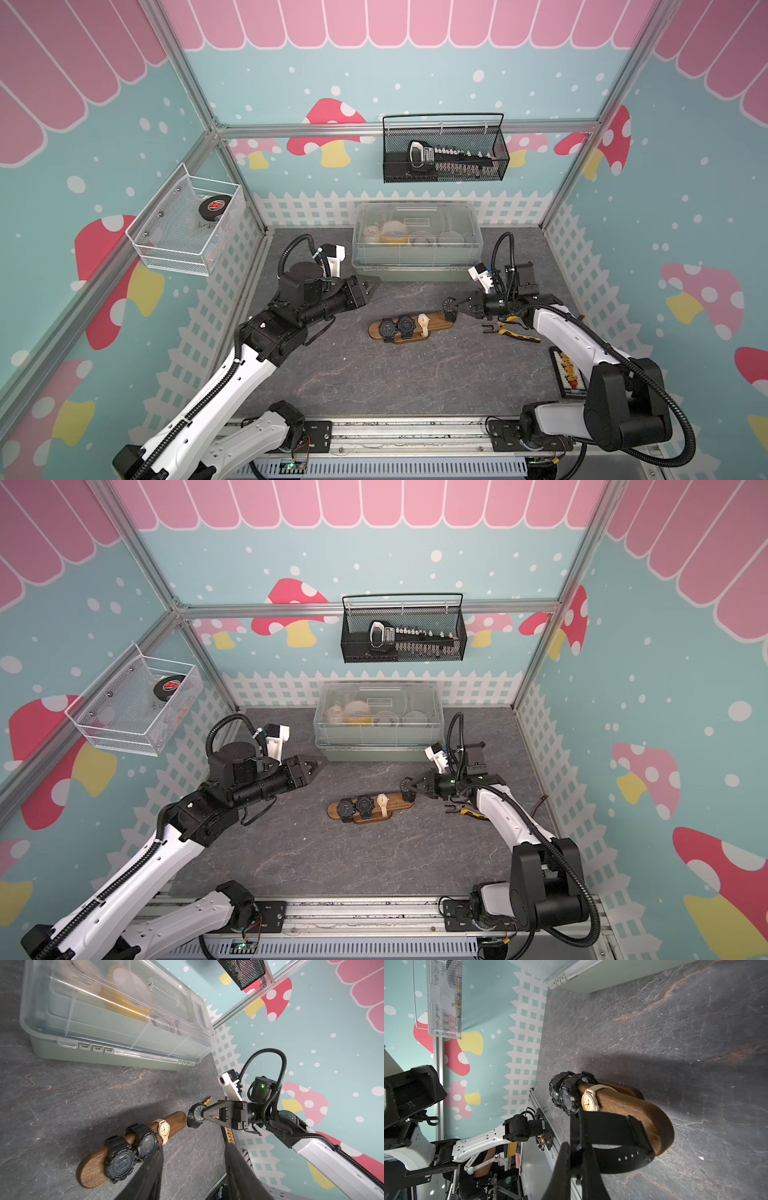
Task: Place watch on stand
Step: Pick up the watch at the center of the board, then place the watch on the stand.
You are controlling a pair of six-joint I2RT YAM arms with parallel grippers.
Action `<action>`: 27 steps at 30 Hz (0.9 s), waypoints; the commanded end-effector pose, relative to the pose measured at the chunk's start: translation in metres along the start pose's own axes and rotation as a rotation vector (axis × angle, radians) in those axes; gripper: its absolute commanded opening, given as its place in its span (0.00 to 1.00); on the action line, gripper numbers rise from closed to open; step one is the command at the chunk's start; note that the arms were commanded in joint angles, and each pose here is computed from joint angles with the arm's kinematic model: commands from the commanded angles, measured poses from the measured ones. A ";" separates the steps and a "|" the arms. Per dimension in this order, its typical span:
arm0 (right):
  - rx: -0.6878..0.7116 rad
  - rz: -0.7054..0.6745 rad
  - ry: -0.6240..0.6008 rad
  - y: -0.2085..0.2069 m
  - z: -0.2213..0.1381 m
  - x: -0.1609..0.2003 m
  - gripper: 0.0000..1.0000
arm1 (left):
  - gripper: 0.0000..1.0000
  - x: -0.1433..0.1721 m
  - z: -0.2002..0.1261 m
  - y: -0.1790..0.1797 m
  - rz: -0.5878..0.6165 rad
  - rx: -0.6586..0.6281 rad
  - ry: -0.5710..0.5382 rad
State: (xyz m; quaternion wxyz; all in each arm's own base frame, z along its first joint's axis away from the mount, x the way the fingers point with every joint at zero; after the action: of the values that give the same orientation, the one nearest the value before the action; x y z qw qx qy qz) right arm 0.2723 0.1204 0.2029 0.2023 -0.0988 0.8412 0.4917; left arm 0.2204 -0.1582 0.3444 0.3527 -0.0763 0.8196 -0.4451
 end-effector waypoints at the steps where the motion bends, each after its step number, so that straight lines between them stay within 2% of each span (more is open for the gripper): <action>1: 0.025 -0.028 0.001 -0.004 -0.005 0.002 0.00 | 0.49 0.006 0.007 0.012 -0.003 -0.036 0.038; 12: 0.116 0.033 0.030 -0.029 -0.006 0.006 0.00 | 0.48 0.005 0.011 0.016 -0.007 -0.045 0.058; 27: 0.097 0.113 0.067 -0.050 0.009 0.014 0.00 | 0.48 0.005 0.016 0.022 -0.025 -0.058 0.073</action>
State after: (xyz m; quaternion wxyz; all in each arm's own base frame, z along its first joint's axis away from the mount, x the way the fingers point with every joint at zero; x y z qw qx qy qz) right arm 0.2796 0.1028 0.1584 0.1521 -0.0537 0.8777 0.4512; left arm 0.2313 -0.1595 0.3244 0.3196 -0.0830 0.8389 -0.4327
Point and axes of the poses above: each gripper's point midway between its finger pads, its own z axis out along the fingers, its own y axis along the line the jaws close on, x = y × z, the point moved 7 cm from there along -z, back along the fingers, and after that the axes turned 8 degrees about -z, right-handed, at the moved point
